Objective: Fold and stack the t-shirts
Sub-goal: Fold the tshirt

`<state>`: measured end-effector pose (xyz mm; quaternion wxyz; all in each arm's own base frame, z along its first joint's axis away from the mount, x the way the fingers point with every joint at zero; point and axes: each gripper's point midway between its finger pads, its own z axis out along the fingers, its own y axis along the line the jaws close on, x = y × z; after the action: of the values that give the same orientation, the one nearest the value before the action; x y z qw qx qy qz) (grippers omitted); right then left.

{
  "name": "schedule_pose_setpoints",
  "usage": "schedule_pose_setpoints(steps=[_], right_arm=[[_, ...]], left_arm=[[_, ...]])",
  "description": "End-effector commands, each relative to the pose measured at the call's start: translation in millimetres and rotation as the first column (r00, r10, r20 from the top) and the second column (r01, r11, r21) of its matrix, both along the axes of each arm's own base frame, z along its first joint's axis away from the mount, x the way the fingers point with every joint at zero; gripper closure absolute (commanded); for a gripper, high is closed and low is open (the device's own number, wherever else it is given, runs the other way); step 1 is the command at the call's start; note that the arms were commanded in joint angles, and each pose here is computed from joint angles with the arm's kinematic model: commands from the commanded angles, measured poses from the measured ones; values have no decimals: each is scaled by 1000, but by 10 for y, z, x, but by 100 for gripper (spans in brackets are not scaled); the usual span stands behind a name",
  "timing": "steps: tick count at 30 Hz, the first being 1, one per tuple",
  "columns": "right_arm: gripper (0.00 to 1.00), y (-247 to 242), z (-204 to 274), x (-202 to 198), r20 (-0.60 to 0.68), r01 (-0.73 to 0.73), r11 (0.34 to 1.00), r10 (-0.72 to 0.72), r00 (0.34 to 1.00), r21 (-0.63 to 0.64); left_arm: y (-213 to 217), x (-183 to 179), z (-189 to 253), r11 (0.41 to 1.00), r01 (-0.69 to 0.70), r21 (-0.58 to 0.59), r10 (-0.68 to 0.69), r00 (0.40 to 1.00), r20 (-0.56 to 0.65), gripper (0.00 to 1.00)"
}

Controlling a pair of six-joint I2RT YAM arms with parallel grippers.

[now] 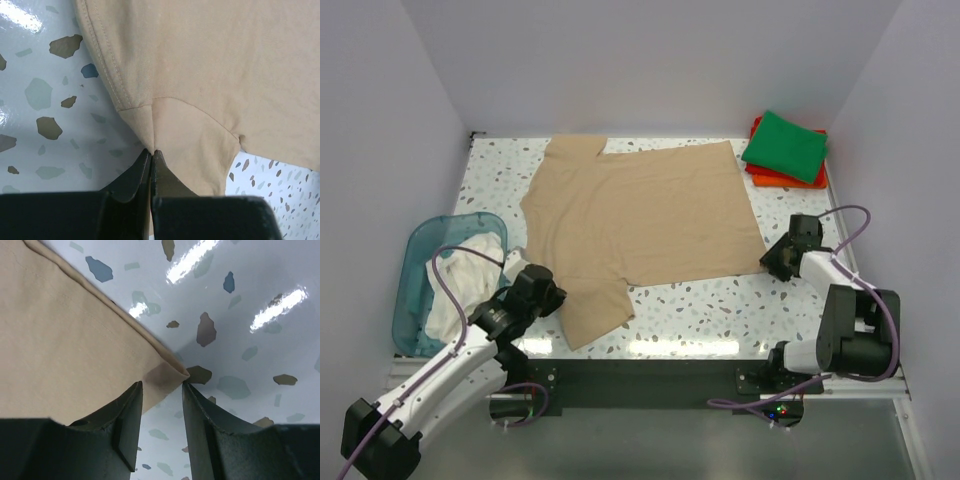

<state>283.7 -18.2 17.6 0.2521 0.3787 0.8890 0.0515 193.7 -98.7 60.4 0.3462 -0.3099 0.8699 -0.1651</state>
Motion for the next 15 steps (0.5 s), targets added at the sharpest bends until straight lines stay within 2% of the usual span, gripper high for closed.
schedule_pose_setpoints(steps=[1, 3, 4, 7, 10, 15], right_arm=[[64, -13, -136, 8, -27, 26, 1000, -26, 999, 12], [73, -8, -142, 4, -26, 25, 1000, -25, 999, 16], [81, -4, -137, 1, -26, 24, 1000, -23, 999, 16], [91, -27, -72, -27, -15, 20, 1000, -20, 1000, -1], [98, -55, 58, -60, 6, 10, 1000, -10, 1000, -24], [100, -78, 263, -154, 33, 2, 999, -1, 999, -47]], left_arm=[[-32, 37, 188, 1000, 12, -10, -12, 999, 33, 100], [-21, 24, 195, 1000, 8, -10, -8, 999, 31, 100], [-23, 21, 209, 1000, 6, -18, -6, 999, 35, 100], [-22, -10, 202, 999, 3, -32, -2, 1000, 31, 100], [-30, -38, 213, 999, 3, -49, -1, 1000, 31, 100], [-1, -126, 214, 998, -5, -70, 6, 1000, 23, 100]])
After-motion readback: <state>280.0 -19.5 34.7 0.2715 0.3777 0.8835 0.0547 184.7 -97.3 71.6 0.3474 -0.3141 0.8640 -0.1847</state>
